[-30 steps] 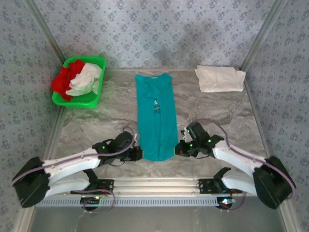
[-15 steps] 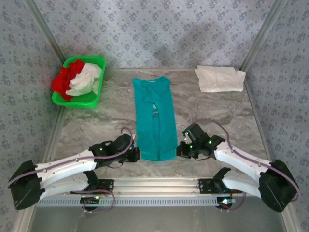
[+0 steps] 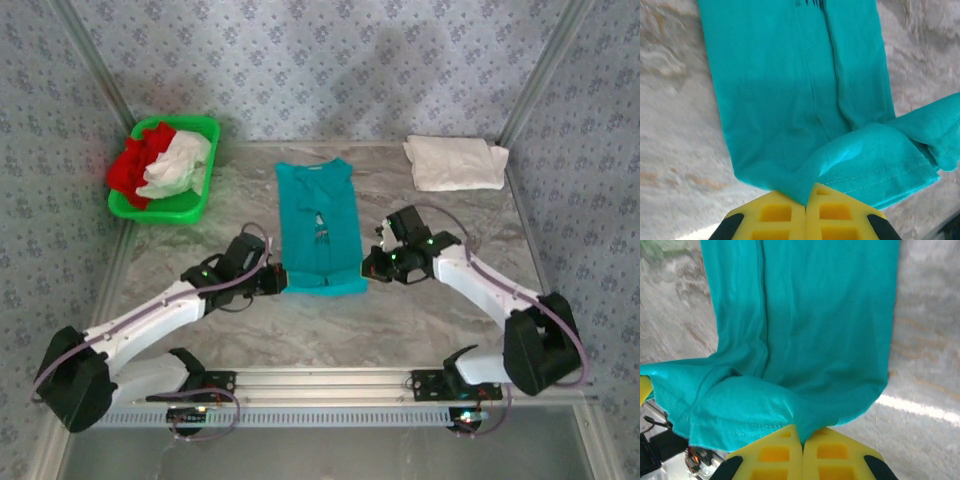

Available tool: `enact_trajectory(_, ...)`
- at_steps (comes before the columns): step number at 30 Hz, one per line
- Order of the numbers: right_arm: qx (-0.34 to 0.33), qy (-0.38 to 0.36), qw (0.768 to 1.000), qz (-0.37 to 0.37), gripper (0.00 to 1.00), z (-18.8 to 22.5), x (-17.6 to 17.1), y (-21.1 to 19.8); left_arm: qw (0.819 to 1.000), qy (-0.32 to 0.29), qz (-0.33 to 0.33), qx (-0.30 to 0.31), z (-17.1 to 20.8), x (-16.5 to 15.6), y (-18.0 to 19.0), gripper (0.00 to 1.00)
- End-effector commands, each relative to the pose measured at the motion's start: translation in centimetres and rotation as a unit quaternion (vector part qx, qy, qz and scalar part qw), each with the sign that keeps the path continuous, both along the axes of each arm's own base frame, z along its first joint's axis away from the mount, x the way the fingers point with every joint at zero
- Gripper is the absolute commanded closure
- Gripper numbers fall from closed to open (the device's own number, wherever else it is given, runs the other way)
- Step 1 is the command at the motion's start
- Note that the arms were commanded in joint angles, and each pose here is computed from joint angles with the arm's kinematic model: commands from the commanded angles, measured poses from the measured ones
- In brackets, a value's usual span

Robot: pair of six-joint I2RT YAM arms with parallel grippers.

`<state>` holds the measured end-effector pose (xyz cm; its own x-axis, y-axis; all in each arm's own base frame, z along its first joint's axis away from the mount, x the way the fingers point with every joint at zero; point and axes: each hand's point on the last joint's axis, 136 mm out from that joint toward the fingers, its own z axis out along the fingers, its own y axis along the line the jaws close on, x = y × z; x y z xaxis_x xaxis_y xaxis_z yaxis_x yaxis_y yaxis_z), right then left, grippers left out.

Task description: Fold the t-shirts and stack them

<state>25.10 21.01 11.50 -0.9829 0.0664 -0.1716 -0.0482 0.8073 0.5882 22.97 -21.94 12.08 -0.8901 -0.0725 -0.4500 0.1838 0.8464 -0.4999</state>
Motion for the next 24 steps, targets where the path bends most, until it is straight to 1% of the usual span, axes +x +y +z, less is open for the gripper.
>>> enact_trajectory(1, 0.005, -0.022, 0.999, 0.040, 1.00, 1.4, 2.1, 0.6, 0.998, -0.044, -0.037, -0.008, 2.1, 2.8, -1.0, 1.00)
enact_trajectory(4, 0.004, -0.032, 0.998, 0.045, 1.00, 1.5, 4.4, 1.1, 0.998, -0.048, -0.039, 0.004, 1.7, 4.7, -1.0, 1.00)
enact_trajectory(7, 0.005, -0.041, 0.998, 0.036, 1.00, 1.1, 6.6, 1.1, 0.998, -0.058, -0.031, -0.004, 1.6, 6.5, -1.0, 1.00)
enact_trajectory(11, 0.005, -0.041, 0.999, 0.034, 1.00, 0.3, 8.6, 1.2, 0.997, -0.071, -0.023, 0.004, 1.7, 8.7, -0.5, 1.00)
enact_trajectory(12, 0.011, -0.056, 0.998, 0.030, 1.00, 1.1, 9.8, 1.4, 0.997, -0.072, -0.023, 0.009, 1.6, 9.3, -0.5, 1.00)
enact_trajectory(13, 0.015, -0.059, 0.998, 0.026, 1.00, 1.1, 10.4, 1.4, 0.997, -0.074, -0.026, 0.011, 1.6, 9.9, -0.6, 1.00)
enact_trajectory(20, 0.020, -0.066, 0.997, 0.021, 1.00, 0.9, 13.1, 1.3, 0.997, -0.067, -0.031, 0.018, 0.6, 12.9, -0.9, 1.00)
enact_trajectory(24, 0.021, -0.064, 0.998, 0.013, 1.00, 0.2, 14.5, 1.1, 0.997, -0.059, -0.032, 0.033, -0.5, 14.2, -0.7, 1.00)
